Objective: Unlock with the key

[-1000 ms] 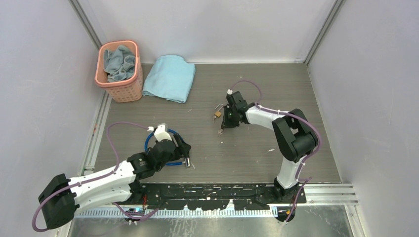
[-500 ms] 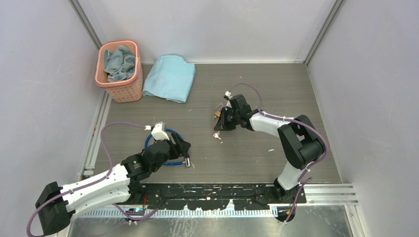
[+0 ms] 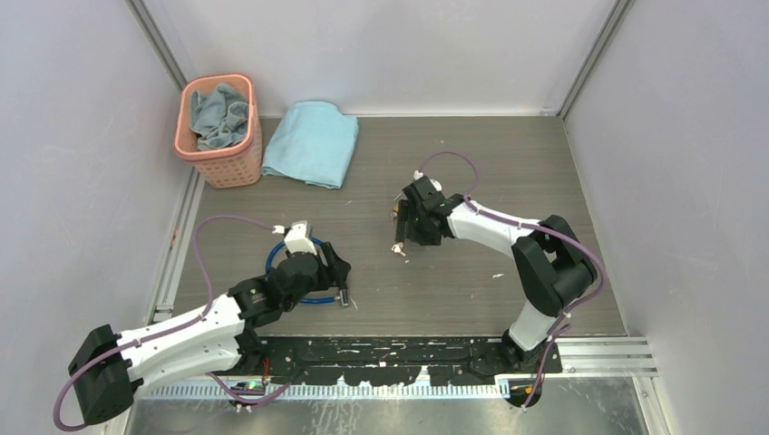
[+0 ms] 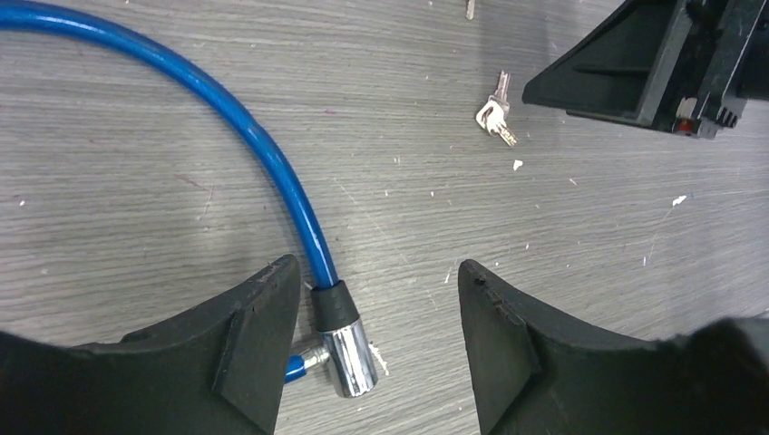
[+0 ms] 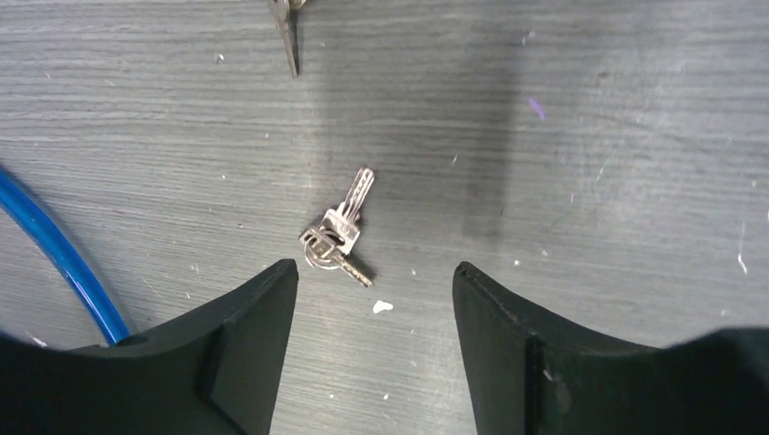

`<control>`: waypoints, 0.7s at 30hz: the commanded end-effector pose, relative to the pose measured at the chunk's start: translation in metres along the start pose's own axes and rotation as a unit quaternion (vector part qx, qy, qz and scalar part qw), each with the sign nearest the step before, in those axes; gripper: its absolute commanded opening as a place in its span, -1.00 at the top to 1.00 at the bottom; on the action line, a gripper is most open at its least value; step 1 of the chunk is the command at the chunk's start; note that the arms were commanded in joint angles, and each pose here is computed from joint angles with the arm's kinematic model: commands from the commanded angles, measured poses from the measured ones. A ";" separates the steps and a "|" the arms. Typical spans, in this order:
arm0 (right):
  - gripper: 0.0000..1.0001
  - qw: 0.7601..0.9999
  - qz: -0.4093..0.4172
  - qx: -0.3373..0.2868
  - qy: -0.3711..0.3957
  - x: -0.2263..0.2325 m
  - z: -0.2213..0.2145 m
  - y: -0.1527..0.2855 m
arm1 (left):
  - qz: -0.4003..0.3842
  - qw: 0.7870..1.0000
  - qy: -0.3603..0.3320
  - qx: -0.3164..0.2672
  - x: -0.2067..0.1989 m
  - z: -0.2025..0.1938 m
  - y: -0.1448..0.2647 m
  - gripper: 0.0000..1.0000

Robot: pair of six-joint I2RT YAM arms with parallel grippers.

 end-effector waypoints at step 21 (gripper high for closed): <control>-0.04 0.988 -0.152 0.006 -0.028 0.028 -0.004 -0.026 | -0.009 1.000 0.000 -0.018 0.000 0.012 0.010 -0.28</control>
Point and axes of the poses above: each gripper's point midway between its finger pads, its own y axis back along the fingers, its own x axis along the line the jaws close on, z = x × y, the point moved 2 cm from there along y, back along the fingers, and after that the axes turned 2 degrees about -y, right-handed, at the moved point
